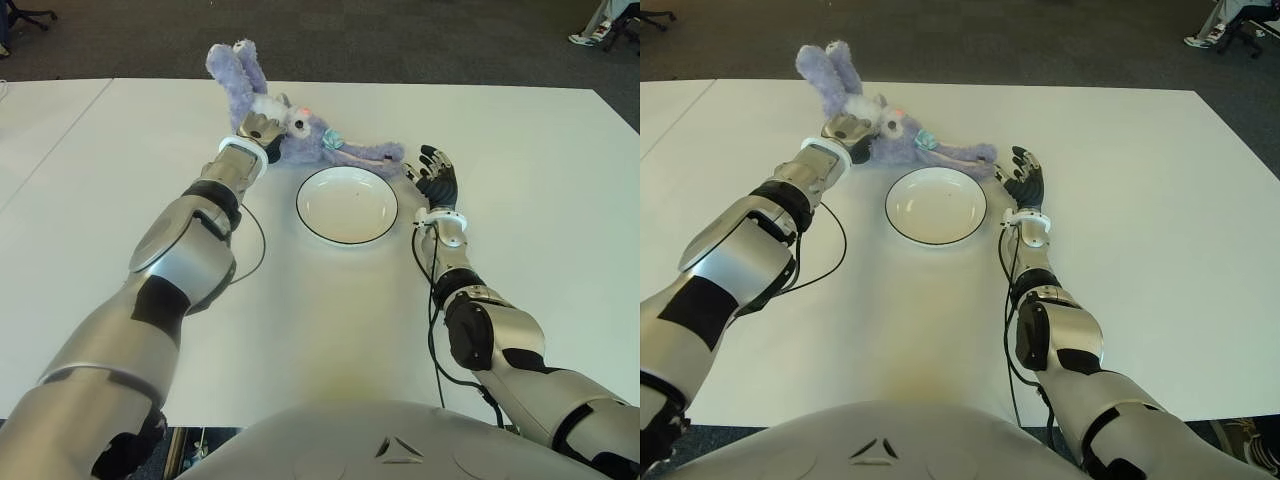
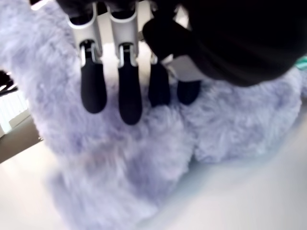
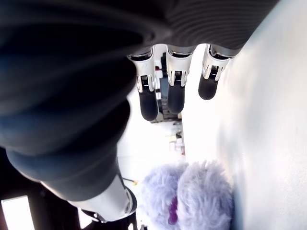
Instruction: Put the doll into the plate.
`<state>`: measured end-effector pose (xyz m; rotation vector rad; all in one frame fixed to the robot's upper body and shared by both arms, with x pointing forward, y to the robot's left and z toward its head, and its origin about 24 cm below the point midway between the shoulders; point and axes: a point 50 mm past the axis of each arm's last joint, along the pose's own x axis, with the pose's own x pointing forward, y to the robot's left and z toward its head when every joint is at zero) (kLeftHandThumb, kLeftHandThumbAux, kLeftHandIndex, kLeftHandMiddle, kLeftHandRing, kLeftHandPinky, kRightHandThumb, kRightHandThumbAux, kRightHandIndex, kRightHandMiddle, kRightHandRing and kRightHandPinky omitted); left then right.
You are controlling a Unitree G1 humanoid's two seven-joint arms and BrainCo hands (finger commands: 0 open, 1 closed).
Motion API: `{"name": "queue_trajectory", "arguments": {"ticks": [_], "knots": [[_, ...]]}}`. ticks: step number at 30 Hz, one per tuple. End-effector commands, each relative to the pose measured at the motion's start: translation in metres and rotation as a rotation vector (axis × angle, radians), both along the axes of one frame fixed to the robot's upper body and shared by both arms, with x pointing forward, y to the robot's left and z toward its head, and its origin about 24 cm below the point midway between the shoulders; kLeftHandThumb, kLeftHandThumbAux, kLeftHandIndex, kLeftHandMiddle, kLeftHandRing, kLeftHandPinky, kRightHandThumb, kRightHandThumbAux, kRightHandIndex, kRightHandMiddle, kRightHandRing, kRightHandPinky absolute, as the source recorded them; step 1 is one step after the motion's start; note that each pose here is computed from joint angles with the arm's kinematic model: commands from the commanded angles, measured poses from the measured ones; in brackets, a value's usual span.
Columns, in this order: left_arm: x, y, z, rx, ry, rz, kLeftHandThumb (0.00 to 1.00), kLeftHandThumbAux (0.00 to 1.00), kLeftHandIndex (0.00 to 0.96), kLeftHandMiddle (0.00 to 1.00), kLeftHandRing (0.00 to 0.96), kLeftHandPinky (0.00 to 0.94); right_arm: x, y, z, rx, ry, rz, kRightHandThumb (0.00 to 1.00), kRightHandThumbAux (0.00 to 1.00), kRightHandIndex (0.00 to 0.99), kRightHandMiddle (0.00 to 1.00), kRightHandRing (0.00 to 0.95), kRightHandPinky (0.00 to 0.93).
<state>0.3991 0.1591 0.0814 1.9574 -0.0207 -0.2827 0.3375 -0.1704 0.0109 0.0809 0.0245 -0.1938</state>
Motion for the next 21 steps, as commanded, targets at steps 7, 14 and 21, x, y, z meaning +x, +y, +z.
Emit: {"name": "queue_trajectory", "arguments": {"ticks": [7,14,21], "knots": [[-0.022,0.04,-0.036,0.091,0.028,0.097,0.948,0.653,0.378,0.493,0.533,0.795,-0.09,0.007,-0.105,0.115,0.485,-0.041,0.422,0.905,0.248,0.164,0.1,0.062],[-0.024,0.031,-0.042,0.081,0.029,0.068,0.947,0.653,0.376,0.501,0.535,0.789,-0.091,0.007,-0.106,0.13,0.484,-0.04,0.424,0.909,0.259,0.166,0.099,0.057],[-0.026,0.026,-0.044,0.042,0.035,0.016,0.899,0.661,0.386,0.525,0.661,0.809,-0.091,0.007,-0.106,0.14,0.482,-0.041,0.459,0.895,0.275,0.171,0.101,0.057]]}}
